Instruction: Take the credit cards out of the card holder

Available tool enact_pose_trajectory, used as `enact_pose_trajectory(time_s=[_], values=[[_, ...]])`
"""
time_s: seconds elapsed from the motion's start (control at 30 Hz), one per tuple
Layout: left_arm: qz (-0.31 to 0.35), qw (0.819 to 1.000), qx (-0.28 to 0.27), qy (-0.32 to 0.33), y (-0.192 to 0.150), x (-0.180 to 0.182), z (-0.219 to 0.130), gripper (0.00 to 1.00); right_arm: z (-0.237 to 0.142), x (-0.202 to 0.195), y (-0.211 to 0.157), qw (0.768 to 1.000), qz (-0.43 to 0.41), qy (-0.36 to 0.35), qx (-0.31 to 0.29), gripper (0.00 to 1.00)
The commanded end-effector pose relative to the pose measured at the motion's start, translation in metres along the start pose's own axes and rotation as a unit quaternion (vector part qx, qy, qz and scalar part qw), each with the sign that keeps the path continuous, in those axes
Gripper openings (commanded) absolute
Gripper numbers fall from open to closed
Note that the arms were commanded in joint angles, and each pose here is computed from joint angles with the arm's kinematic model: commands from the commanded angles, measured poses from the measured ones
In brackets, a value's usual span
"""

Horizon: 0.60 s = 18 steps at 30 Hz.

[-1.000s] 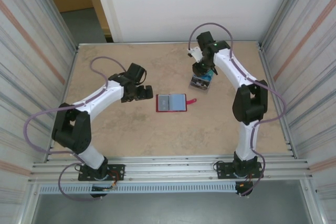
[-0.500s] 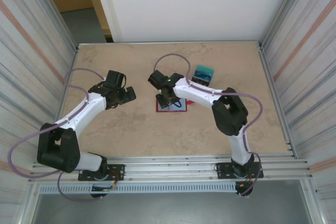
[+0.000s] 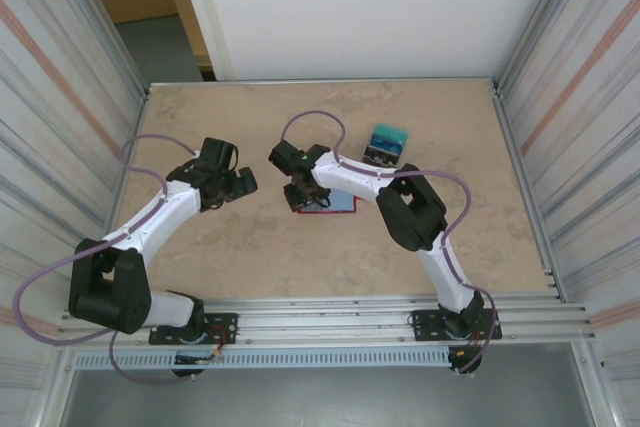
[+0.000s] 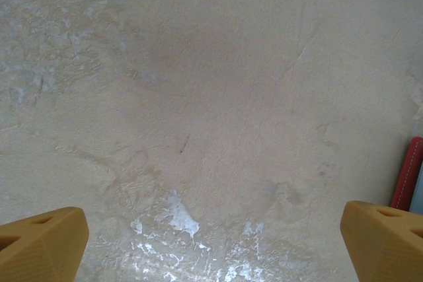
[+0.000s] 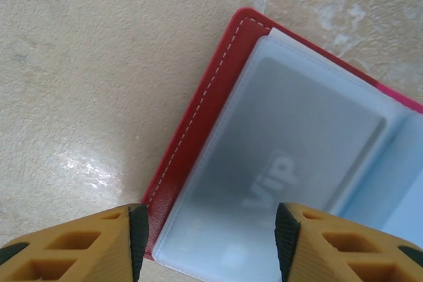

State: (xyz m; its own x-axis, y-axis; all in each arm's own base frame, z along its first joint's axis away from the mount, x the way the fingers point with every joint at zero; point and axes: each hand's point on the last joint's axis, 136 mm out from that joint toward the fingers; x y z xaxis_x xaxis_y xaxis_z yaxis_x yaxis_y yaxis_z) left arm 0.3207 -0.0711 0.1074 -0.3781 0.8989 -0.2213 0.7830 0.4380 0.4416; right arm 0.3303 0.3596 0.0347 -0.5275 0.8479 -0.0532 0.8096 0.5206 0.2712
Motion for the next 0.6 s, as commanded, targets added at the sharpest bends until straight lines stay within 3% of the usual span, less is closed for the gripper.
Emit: enact_pose_trajectory(time_s=[0.0,0.3,0.57], values=[[-0.012,1.0,-0.007,0.004,0.0033,0.0027,-0.0005,0.99,0.0082,-0.0018,-0.0022,1.0,0.009,0.002,0.015,0.55],[-0.012,1.0,-0.004,0.002,0.0034,0.0014,-0.0001,0.99,0.0143,0.0006,-0.0107,0.999,0.015,0.02,0.026,0.5],[-0.012,1.0,-0.002,-0.002,0.0037,-0.0007,-0.0009,0.99,0.0127,-0.0004,-0.0084,0.997,0.042,0.059,0.019,0.38]])
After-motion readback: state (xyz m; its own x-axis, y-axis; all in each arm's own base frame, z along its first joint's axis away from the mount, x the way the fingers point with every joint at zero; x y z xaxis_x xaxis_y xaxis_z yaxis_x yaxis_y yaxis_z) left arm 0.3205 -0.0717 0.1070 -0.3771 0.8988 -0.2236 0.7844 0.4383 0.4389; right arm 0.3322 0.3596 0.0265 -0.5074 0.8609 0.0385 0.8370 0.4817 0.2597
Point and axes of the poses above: each hand's point on the last joint's axis, 136 mm out from that joint toward the fingers, its own z axis out along the fingers, its own x axis along the line the jaws close on, y = z × x, and after that the axes turned 5 degrees about -z, right-handed
